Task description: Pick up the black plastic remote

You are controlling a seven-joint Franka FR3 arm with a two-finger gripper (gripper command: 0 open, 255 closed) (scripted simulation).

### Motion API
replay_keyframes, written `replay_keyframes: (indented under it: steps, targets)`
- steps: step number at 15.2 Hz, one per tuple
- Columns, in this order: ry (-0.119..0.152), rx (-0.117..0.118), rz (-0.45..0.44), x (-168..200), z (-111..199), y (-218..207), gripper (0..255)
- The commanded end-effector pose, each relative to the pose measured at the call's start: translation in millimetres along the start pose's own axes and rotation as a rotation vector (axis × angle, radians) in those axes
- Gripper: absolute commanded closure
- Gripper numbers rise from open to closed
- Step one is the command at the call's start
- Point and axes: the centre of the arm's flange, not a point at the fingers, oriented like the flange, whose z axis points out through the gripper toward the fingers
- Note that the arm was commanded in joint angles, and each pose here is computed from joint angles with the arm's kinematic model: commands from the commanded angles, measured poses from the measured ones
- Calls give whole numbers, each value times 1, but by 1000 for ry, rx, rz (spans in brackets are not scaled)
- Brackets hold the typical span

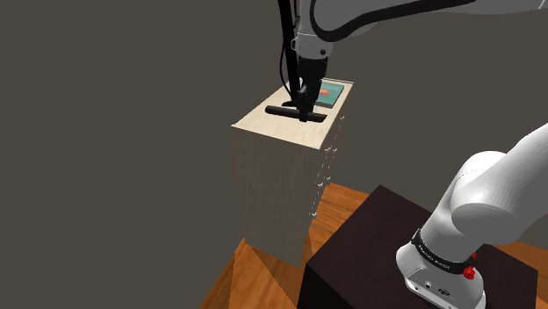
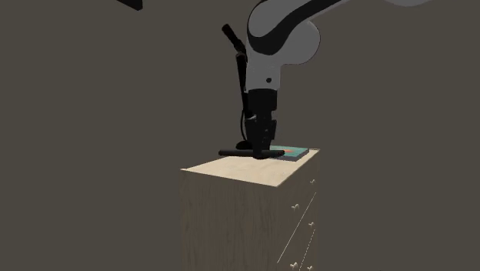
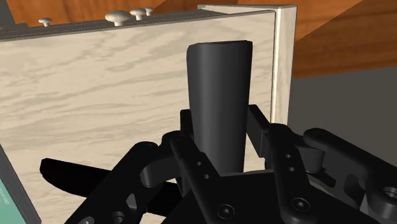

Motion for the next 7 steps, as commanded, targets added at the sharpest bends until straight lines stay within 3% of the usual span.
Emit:
replay_keyframes:
  steps: [1,7]
  targets:
    - [1,0,0,1,-11,-2,255]
    - [1,0,0,1,-33,-3,255]
